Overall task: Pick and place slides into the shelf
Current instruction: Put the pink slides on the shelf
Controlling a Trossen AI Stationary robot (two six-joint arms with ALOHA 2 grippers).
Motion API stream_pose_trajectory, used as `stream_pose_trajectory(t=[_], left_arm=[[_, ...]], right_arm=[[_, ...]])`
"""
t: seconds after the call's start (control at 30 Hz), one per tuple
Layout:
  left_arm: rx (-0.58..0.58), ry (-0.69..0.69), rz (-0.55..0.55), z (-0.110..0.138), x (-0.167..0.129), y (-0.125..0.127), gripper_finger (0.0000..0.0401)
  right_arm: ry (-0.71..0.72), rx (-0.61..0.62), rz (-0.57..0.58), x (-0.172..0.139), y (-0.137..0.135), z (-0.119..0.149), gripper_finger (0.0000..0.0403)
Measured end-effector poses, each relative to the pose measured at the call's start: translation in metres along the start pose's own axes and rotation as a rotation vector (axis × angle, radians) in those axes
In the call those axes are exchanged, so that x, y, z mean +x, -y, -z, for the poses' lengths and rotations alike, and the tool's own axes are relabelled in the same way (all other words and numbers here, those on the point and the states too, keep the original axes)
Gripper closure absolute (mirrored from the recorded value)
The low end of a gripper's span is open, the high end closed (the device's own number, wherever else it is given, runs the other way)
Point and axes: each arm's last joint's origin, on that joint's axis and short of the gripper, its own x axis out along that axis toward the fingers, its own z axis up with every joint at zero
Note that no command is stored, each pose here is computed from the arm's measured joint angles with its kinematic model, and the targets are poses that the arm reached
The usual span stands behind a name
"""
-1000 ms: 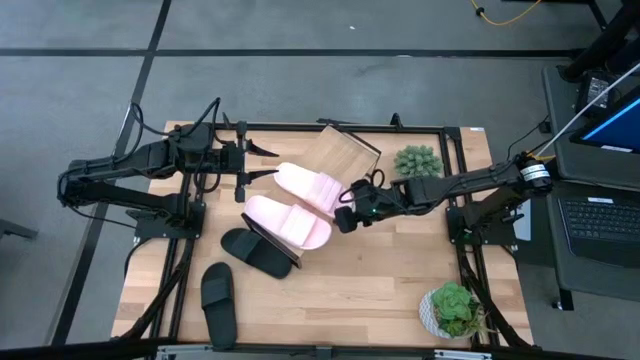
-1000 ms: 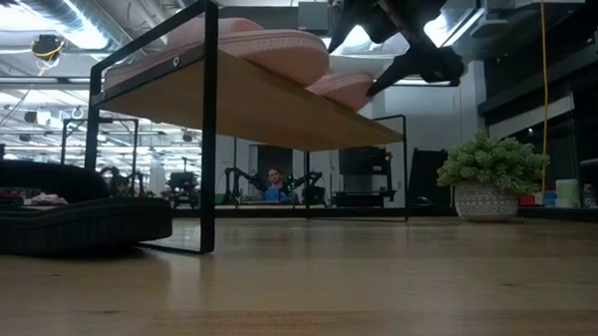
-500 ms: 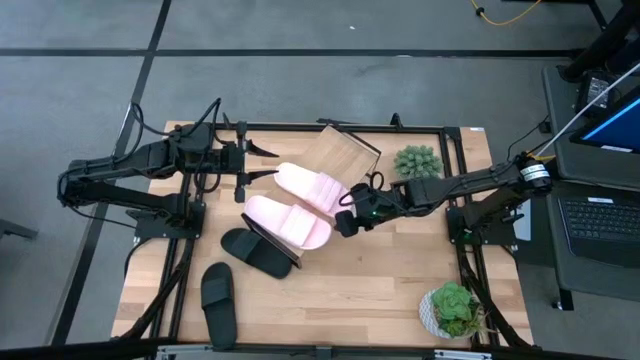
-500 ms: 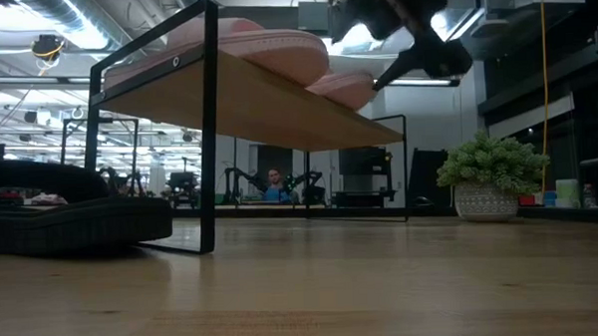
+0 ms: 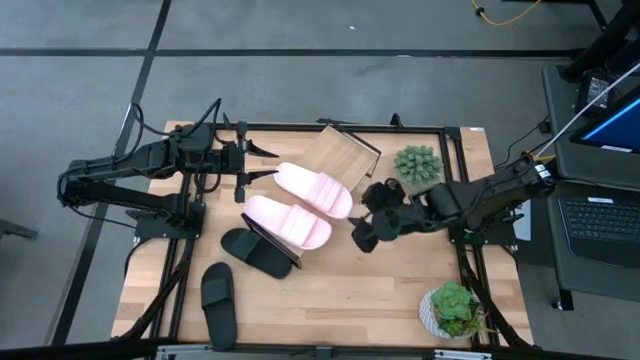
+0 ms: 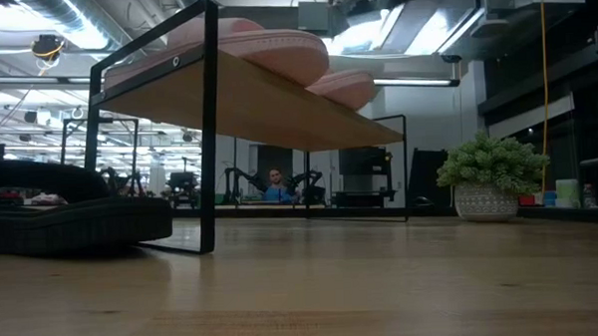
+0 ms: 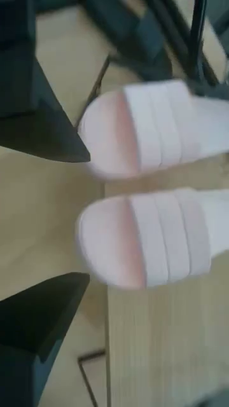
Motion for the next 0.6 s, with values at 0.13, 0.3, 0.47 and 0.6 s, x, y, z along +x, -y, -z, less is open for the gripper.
stream_pose_trajectory(t=[0.13, 0.3, 0.47, 0.6], left_arm=[[-0.041, 0.0, 0.0, 0.0, 0.0, 0.0, 0.0248], [-0.058, -0.007, 0.002, 0.001, 0.0, 0.0, 0.0248], [-0.06, -0.017, 0.005, 0.002, 0.003, 0.001, 0.0248], [-0.06, -0.018, 0.006, 0.002, 0.003, 0.001, 0.0248]], right_arm=[[0.027, -0.056, 0.073, 0.01, 0.006, 0.024, 0.0106], [0.063, -0.078, 0.021, 0.03, 0.016, 0.054, 0.0106], [0.161, -0.159, -0.112, 0.035, 0.033, 0.074, 0.0106], [0.236, -0.24, -0.167, 0.026, 0.052, 0.081, 0.0106]])
